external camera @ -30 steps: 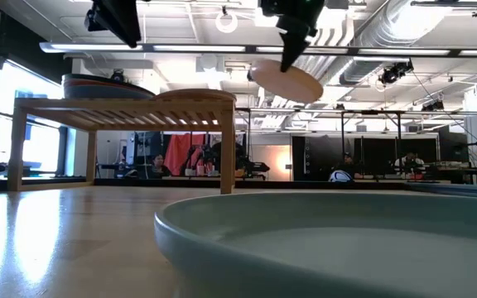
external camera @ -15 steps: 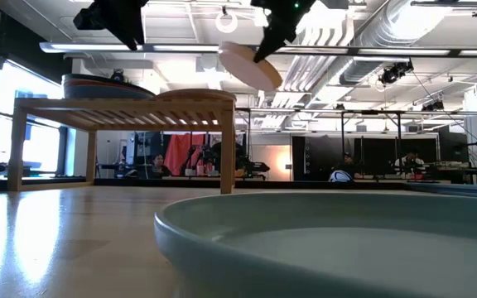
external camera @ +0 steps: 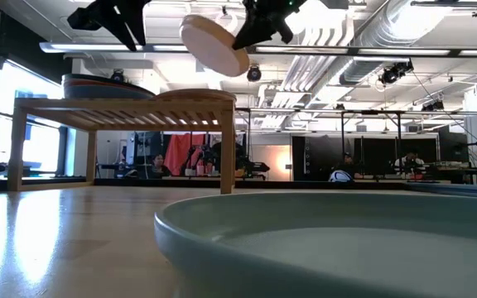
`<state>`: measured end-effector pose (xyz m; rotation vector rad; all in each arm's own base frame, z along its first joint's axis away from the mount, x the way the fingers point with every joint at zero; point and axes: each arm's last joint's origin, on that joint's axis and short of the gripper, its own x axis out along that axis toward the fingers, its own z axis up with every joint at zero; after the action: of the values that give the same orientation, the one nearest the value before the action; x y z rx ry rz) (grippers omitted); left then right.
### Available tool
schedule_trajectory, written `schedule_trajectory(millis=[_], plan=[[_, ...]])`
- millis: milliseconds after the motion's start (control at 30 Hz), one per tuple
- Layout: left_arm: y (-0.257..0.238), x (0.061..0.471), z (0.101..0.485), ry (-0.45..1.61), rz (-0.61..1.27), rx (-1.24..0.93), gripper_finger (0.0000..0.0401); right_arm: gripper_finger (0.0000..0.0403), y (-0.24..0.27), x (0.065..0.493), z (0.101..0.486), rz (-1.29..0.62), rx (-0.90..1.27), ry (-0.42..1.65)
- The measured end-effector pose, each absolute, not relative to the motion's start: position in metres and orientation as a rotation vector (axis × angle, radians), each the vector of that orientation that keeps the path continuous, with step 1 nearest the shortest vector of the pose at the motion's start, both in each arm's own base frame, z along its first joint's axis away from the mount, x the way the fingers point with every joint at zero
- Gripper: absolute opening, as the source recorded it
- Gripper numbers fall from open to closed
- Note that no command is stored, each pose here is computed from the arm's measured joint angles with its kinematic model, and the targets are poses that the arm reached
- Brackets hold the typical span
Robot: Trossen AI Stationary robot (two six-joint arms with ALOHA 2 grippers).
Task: Place and stack plates onto a shelf
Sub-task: Stack the white plate on the gray plate
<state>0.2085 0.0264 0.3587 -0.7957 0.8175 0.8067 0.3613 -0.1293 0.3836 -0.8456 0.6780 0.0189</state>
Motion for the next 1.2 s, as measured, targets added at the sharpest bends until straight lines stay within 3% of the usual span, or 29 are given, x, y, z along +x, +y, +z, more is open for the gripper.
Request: schedule_trajectory(millis=[300, 1200], plan=[[0.028, 0.22, 0.35, 0.844, 0.843, -0.778, 0.0085, 0.0, -0.126, 0.378, 0.361, 0.109, -0.941, 0.738], [0.029, 0.234, 0.34, 0.872, 0.861, -0.784, 0.0085, 0.0, -0.121, 0.405, 0.317, 0.183, -0.85, 0.828]])
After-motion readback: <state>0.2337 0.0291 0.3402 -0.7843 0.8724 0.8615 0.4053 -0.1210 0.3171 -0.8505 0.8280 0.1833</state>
